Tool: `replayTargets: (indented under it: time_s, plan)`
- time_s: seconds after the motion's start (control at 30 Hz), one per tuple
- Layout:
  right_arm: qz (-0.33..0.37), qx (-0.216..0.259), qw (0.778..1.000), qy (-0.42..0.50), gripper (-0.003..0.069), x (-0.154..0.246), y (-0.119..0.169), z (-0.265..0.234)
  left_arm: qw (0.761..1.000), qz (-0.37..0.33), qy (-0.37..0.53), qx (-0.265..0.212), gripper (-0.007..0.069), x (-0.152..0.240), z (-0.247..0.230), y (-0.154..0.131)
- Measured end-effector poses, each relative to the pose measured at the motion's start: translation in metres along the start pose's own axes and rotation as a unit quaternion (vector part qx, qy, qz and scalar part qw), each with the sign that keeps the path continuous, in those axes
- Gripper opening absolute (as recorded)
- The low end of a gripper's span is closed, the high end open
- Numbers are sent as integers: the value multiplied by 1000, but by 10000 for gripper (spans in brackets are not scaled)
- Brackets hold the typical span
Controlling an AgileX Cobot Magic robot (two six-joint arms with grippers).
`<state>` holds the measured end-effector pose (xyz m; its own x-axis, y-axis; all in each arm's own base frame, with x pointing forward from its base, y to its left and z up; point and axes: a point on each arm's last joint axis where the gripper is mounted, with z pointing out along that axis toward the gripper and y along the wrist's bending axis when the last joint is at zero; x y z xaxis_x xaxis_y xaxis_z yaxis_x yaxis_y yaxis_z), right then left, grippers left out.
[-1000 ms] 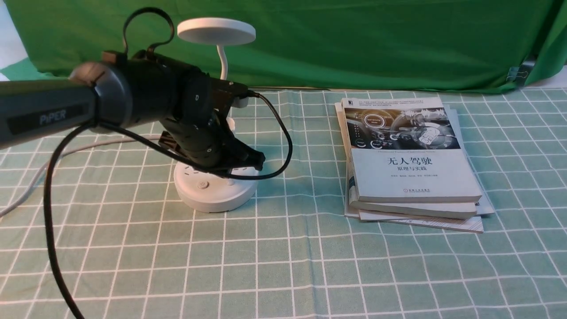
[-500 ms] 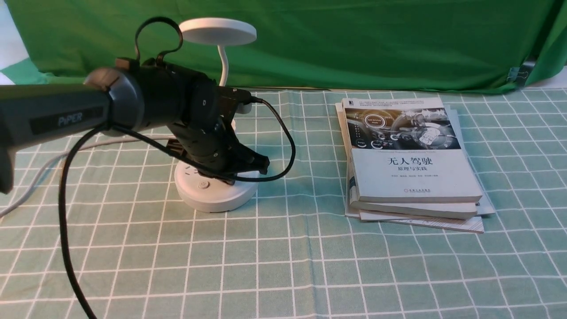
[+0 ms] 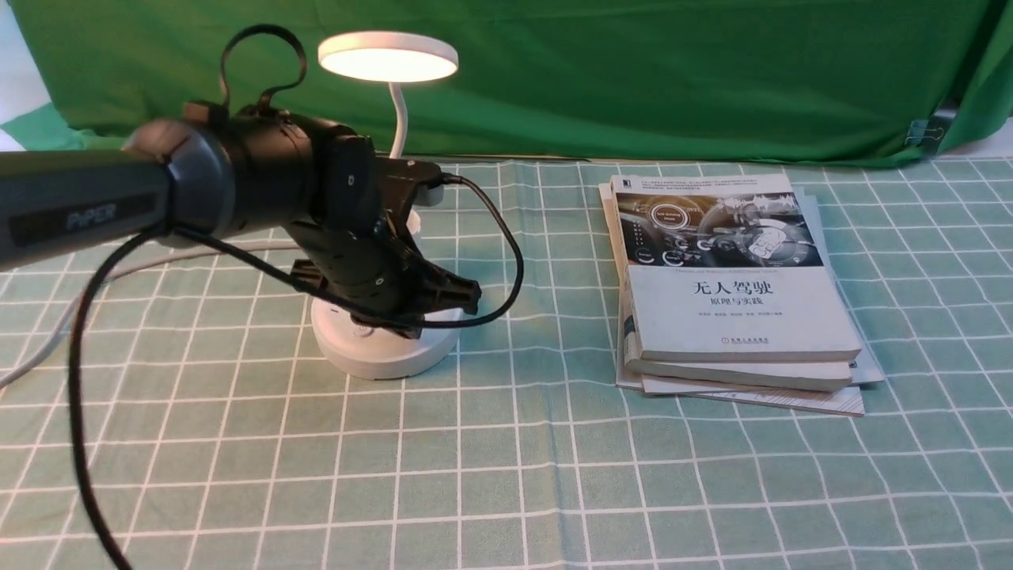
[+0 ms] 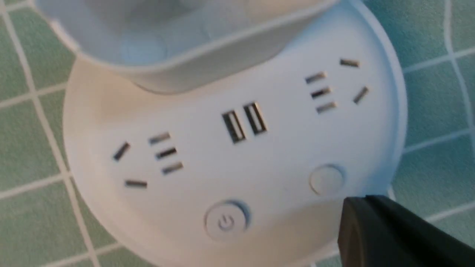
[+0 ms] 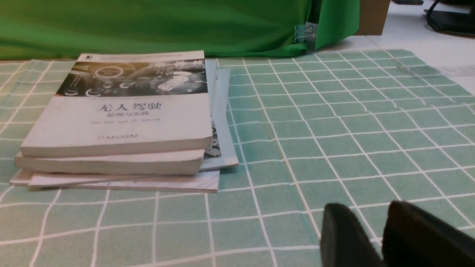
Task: Turn on the table lamp.
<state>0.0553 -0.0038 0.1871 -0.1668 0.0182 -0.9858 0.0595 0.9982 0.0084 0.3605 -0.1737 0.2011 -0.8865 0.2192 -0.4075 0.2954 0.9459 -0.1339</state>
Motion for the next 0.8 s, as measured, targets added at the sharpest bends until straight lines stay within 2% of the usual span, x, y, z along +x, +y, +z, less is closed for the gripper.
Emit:
replayTargets:
  time_s: [0.07,0.23,0.37,0.5,0.53,0.6,0.67,0.8]
  plan:
    - [1,0,1000,0,238,0,0,0,1000,-4,-5,8,-1,10,-13,0]
    - [1,0,1000,0,238,0,0,0,998,-31,-30,47,0,65,-49,1]
    - [1,0,1000,0,238,0,0,0,989,-43,-108,88,0,97,-90,0]
    - [1,0,1000,0,238,0,0,0,960,-35,-251,120,0,133,-151,3]
    - [1,0,1000,0,238,0,0,0,958,-34,-258,120,0,135,-153,3]
    - [1,0,1000,0,238,0,0,0,935,-24,-330,131,0,155,-187,5]
    - [1,0,1000,0,238,0,0,0,924,-17,-357,135,0,162,-201,6]
    - [1,0,1000,0,238,0,0,0,884,3,-444,150,0,188,-244,7]
